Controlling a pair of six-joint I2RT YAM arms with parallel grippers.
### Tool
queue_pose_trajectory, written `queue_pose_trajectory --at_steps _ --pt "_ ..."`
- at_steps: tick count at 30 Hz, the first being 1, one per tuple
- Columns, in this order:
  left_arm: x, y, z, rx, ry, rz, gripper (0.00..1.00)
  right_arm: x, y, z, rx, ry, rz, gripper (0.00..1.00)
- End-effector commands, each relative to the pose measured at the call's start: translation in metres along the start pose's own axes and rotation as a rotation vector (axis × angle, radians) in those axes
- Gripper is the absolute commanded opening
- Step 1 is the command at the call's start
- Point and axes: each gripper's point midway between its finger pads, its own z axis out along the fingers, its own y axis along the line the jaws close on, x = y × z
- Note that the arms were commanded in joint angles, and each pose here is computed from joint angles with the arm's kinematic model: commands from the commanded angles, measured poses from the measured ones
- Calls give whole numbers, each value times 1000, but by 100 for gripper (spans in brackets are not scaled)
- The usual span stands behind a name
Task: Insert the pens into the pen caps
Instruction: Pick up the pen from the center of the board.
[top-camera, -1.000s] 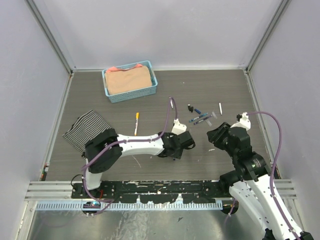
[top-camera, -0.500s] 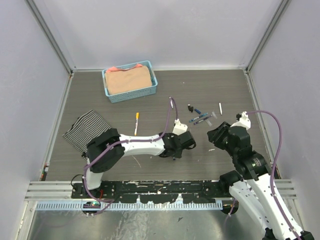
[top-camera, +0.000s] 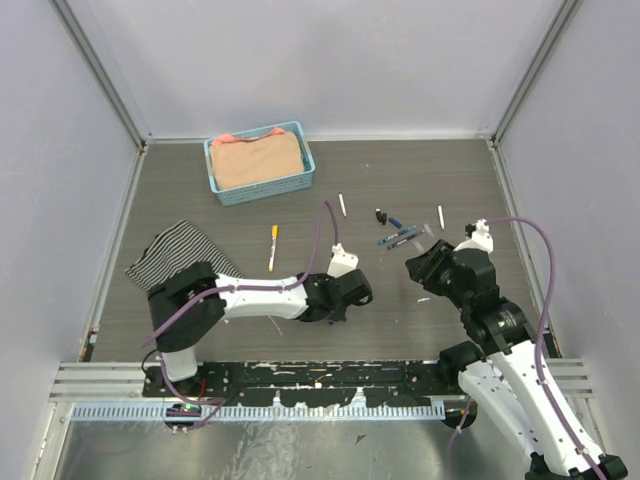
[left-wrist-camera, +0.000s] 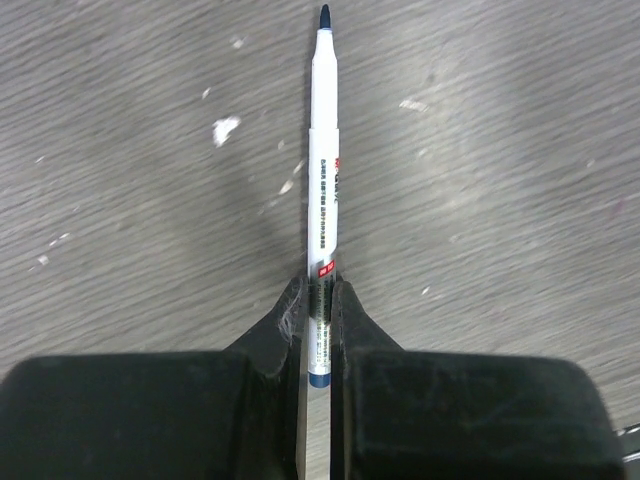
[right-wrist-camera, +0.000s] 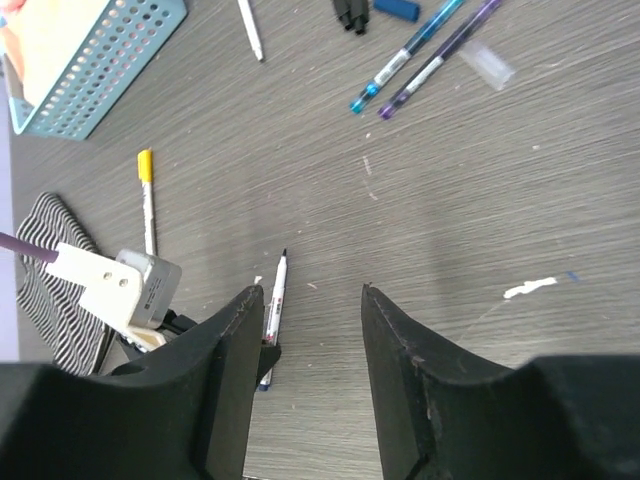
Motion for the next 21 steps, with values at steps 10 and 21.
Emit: queue_pose_trajectory --at_steps 10,21 --pt "-37 -3 -69 207 -171 75 10 44 56 38 -341 107 217 59" --pt "-50 -11 -98 308 -227 105 9 69 100 45 -408 153 201 62"
